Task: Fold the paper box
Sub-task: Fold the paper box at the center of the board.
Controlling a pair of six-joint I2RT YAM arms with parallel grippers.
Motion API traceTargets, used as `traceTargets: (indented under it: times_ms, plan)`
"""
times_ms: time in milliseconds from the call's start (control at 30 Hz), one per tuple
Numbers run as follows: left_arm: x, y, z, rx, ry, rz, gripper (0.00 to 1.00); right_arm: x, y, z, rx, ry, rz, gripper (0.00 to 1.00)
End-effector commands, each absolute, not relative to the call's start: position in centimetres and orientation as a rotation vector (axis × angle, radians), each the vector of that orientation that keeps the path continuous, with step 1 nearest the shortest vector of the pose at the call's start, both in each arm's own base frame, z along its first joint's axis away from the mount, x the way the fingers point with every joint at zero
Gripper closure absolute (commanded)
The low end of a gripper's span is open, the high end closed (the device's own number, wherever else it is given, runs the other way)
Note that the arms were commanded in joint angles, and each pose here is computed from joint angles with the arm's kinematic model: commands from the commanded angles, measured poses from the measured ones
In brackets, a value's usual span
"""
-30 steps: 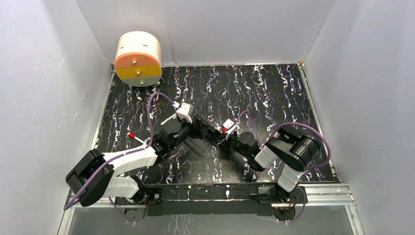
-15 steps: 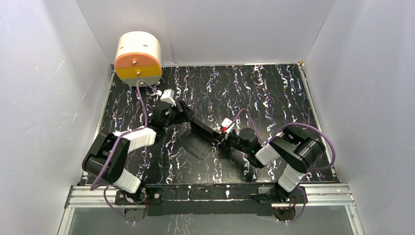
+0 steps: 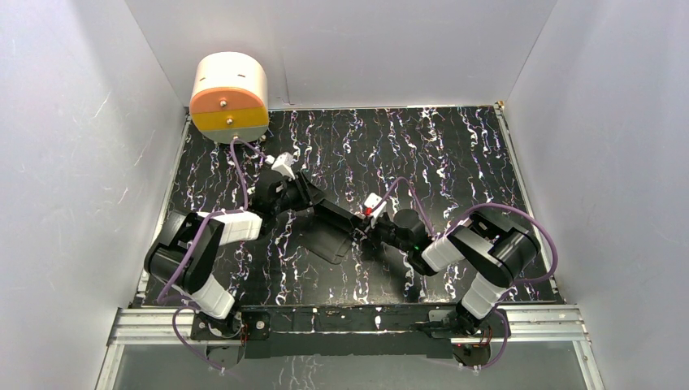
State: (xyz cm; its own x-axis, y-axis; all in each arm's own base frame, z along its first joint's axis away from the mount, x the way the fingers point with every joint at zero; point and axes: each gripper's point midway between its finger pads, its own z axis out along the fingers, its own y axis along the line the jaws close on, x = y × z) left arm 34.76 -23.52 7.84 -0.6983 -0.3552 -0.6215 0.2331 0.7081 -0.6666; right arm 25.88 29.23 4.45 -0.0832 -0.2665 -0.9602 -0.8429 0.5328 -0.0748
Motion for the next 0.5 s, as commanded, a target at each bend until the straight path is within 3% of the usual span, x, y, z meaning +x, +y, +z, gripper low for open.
traceTargets:
  times_ms: [0,467]
  plan:
    - [32.8,-24.4,7.7,-0.117,2.162,-1.102,0.66,28.2,28.7,6.2,-0.862,1.625,0.542,1.00]
    - [26.8,-25.6,7.7,-0.126,2.218,-1.268,0.75,30.3,27.9,5.9,-0.698,1.677,0.477,0.99]
